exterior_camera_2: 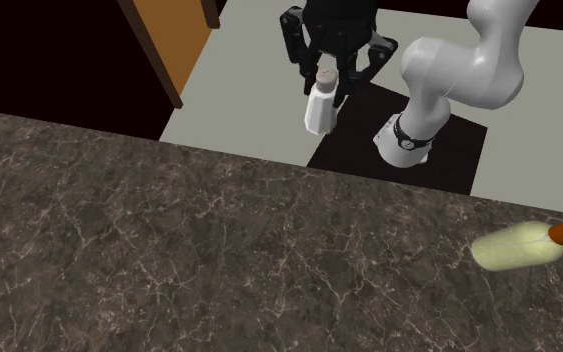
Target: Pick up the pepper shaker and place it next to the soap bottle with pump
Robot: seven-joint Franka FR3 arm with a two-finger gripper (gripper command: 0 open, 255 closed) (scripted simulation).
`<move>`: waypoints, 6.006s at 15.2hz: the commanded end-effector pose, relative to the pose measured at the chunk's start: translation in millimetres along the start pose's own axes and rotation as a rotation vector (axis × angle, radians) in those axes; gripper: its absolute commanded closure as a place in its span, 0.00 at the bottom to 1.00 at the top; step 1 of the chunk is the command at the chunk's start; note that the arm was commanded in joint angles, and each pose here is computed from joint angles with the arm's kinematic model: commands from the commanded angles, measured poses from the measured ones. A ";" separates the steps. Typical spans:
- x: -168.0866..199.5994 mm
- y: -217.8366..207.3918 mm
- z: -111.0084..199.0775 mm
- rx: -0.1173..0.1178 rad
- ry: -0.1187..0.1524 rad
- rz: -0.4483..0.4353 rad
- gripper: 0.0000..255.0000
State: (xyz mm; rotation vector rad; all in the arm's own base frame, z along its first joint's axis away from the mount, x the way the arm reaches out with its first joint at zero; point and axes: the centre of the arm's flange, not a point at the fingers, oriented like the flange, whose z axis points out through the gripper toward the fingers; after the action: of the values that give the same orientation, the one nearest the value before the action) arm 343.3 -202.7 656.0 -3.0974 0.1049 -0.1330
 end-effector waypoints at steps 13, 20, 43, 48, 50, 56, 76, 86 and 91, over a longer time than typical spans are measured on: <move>-60.5 -175.7 2.1 -0.001 0.000 0.002 1.00; -89.8 -263.3 3.3 -0.001 0.000 0.002 1.00; -134.9 -376.4 78.6 -0.001 0.000 0.002 1.00; -137.1 -375.3 104.9 -0.001 0.000 0.002 1.00; -138.0 -374.9 115.4 -0.001 0.000 0.002 1.00; -140.7 -373.5 146.9 -0.001 0.000 0.002 1.00; -149.6 -369.1 252.1 -0.001 0.000 0.002 1.00; -153.7 -367.0 300.6 -0.001 0.000 0.002 1.00; -153.7 -367.0 300.6 -0.001 0.000 0.002 1.00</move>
State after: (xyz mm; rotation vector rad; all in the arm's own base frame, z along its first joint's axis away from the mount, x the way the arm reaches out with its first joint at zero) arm 242.2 189.9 366.4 -3.0843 0.1098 -0.1789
